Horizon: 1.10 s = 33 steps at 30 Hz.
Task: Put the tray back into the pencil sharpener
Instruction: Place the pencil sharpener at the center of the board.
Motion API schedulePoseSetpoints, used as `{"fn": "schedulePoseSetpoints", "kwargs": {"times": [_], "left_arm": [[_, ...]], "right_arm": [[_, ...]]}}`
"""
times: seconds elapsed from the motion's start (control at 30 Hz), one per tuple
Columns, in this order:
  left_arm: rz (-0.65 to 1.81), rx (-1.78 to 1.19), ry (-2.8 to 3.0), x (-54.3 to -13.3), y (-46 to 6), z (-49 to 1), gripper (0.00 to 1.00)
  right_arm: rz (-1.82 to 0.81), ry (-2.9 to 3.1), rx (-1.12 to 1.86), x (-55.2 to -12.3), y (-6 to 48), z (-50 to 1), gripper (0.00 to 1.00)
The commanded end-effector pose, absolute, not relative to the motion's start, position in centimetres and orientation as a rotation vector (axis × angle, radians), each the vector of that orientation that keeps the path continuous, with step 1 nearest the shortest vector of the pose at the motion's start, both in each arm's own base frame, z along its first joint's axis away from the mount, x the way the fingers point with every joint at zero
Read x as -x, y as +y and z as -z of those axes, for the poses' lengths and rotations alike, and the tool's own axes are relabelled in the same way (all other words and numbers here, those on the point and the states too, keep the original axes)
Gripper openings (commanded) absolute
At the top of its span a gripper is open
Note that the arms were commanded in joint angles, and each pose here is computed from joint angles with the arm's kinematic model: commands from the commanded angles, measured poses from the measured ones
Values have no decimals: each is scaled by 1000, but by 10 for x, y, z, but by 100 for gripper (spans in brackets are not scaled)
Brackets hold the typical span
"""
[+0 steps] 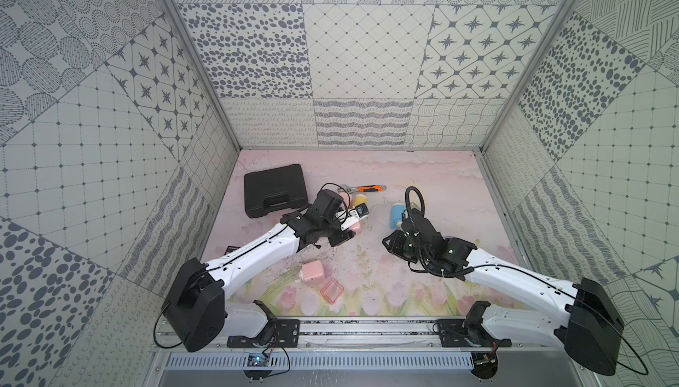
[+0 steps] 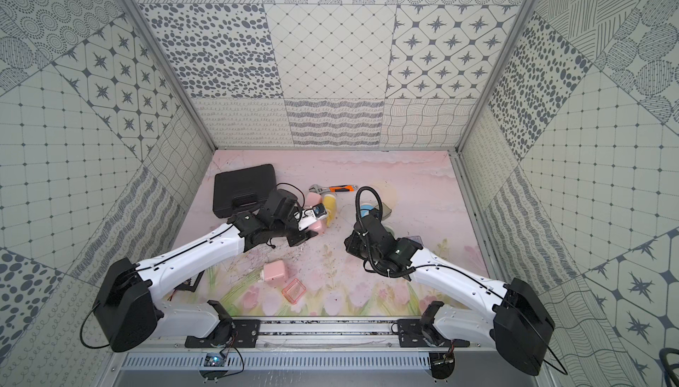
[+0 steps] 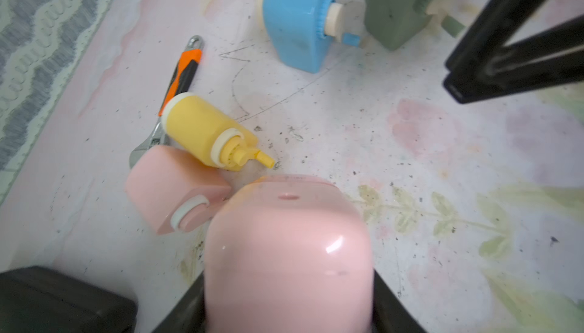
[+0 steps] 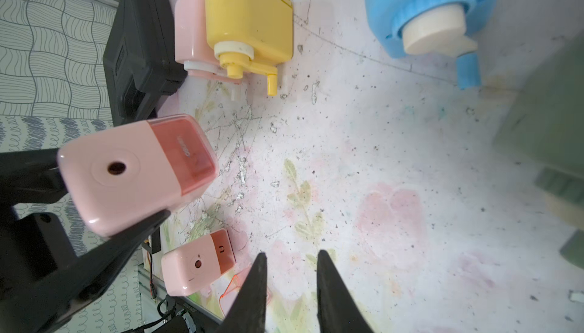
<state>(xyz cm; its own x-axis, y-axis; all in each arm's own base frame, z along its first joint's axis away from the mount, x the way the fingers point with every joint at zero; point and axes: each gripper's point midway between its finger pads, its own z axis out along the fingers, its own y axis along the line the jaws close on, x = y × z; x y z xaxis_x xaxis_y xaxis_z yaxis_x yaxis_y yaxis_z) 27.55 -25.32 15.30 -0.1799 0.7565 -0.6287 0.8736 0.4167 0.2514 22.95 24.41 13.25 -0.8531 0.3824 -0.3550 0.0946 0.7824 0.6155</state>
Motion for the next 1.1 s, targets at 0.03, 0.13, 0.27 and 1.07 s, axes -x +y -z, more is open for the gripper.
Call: {"fn": "schedulePoseSetpoints", "kwargs": {"times": [0.03,0.13,0.27,1.07], "left_arm": [[-89,-669,2320,-327,-175,-168,0],[-128,-492,2457,-337,-149,-161,0],[-66,-313,2505,-346,-135,-161,0],[-64,-205,2687,-417,-150,-95,0]], "right_arm": [[-763,2470,-334,-242,243,-147,31],[-759,2489,-320,-246,250,-145,32],[-749,2492,-270,-253,260,-146,32],[-686,2504,-295,-267,244,-136,32]]}}
